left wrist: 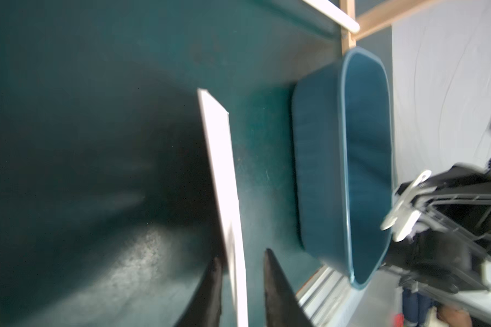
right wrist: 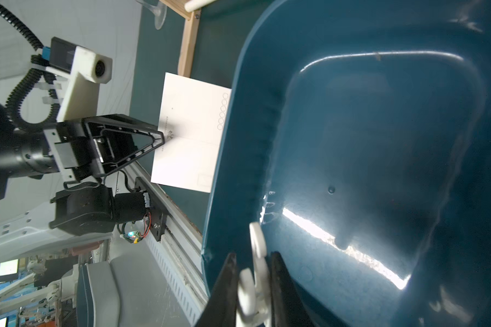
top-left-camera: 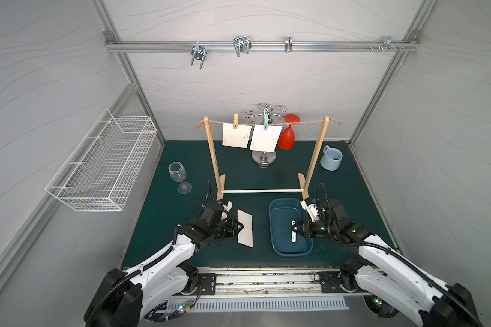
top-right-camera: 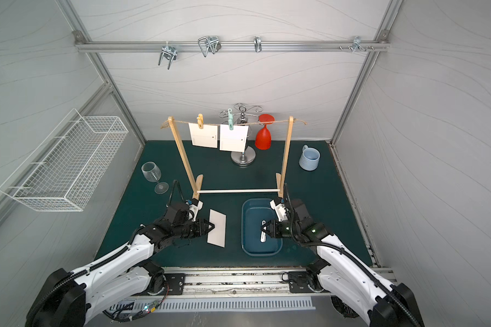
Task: Remove the postcards from the strings
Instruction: Place the clamp in the storage box, then pinch the postcard on the clothesline, then remove the clamp from the clothesline.
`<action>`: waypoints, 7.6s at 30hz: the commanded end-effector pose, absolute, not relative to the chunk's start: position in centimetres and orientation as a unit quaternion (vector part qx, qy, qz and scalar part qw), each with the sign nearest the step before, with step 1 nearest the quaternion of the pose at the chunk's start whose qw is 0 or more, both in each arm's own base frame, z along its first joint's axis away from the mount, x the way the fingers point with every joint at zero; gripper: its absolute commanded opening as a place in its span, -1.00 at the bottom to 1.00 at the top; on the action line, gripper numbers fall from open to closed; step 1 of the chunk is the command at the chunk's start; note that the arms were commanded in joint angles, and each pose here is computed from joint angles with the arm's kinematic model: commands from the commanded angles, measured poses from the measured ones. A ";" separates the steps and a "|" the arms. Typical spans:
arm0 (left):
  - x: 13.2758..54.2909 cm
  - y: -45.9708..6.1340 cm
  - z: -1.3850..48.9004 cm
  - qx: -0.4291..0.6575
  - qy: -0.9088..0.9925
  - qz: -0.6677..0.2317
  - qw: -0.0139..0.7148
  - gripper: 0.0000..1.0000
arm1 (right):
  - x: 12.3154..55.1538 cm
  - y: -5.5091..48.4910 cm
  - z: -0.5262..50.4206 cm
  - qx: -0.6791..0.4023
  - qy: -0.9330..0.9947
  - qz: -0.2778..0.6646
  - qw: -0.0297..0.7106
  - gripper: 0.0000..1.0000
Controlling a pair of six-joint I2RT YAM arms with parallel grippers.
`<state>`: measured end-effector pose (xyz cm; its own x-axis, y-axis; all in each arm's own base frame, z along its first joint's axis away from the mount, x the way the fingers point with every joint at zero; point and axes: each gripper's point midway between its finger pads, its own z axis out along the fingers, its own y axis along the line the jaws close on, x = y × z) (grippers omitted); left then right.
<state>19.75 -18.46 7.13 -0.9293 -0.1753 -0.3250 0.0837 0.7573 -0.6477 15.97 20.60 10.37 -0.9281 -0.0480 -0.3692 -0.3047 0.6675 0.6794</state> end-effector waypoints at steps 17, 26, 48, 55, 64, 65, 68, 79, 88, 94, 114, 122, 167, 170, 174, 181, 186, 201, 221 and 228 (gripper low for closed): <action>23.8 -16.3 18.2 -0.001 0.885 -0.297 0.359 -0.20 | 18.8 21.0 16.8 -0.118 0.878 0.387 0.254 0.22; 30.5 -20.3 30.4 0.116 0.819 -0.290 0.482 -0.18 | 20.7 24.2 36.6 -0.245 0.758 0.452 0.400 0.41; 39.0 -23.7 38.3 0.206 0.751 -0.205 0.593 -0.03 | 23.3 26.0 53.0 -0.331 0.608 0.494 0.527 0.52; 40.3 -24.5 38.7 0.225 0.739 -0.211 0.599 -0.02 | 23.5 26.0 53.2 -0.336 0.602 0.493 0.530 0.52; 41.5 -24.8 39.3 0.235 0.729 -0.236 0.598 -0.02 | 23.9 25.8 53.2 -0.340 0.601 0.487 0.534 0.52; 41.4 -24.9 39.3 0.238 0.727 -0.241 0.597 -0.02 | 24.0 25.8 53.2 -0.339 0.602 0.487 0.535 0.52; 41.3 -24.5 39.5 0.233 0.728 -0.238 0.599 -0.03 | 24.1 25.8 53.3 -0.339 0.602 0.486 0.536 0.52; 41.2 -24.7 39.6 0.241 0.724 -0.242 0.599 -0.01 | 24.0 25.8 53.1 -0.343 0.600 0.488 0.534 0.52; 40.5 -25.8 39.6 0.258 0.716 -0.277 0.587 -0.02 | 24.0 25.7 53.0 -0.342 0.602 0.482 0.537 0.53; 39.3 -25.7 39.9 0.273 0.704 -0.286 0.589 -0.08 | 24.0 25.7 52.7 -0.341 0.602 0.482 0.538 0.53; 36.4 -27.5 39.3 0.322 0.680 -0.356 0.554 -0.31 | 27.7 28.8 53.3 -0.380 0.593 0.506 0.498 0.59; 36.8 -27.3 39.0 0.319 0.683 -0.352 0.554 -0.54 | 32.9 31.5 51.2 -0.393 0.612 0.503 0.467 0.66; 35.4 -27.5 38.8 0.347 0.674 -0.368 0.538 -0.87 | 35.9 31.7 49.8 -0.456 0.576 0.536 0.415 0.60; 35.4 -27.4 38.8 0.347 0.675 -0.367 0.538 -0.88 | 35.7 32.2 49.1 -0.459 0.584 0.525 0.414 0.60; 35.3 -27.5 38.8 0.350 0.674 -0.369 0.536 -0.88 | 35.7 33.1 47.8 -0.465 0.598 0.507 0.412 0.62; 35.1 -27.4 38.8 0.354 0.676 -0.364 0.534 -0.89 | 35.5 34.2 45.9 -0.473 0.613 0.492 0.398 0.71; 35.1 -27.3 38.8 0.356 0.677 -0.360 0.534 -0.89 | 35.6 34.6 45.1 -0.475 0.619 0.488 0.392 0.73; 34.9 -27.6 38.6 0.362 0.674 -0.377 0.522 -0.93 | 34.3 34.6 45.4 -0.487 0.600 0.514 0.373 0.45; 34.4 -27.6 38.5 0.364 0.672 -0.410 0.498 -0.95 | 33.1 33.7 46.9 -0.487 0.569 0.561 0.351 0.09; 34.4 -27.6 38.4 0.364 0.673 -0.411 0.496 -0.96 | 33.0 33.5 47.1 -0.488 0.564 0.565 0.353 -0.03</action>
<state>34.75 -27.41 36.14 -0.2979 0.1045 -0.9488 0.8747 0.4279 -0.2275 34.00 33.95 46.29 -0.2877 -0.1639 -0.9436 -0.9503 -0.0734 0.3025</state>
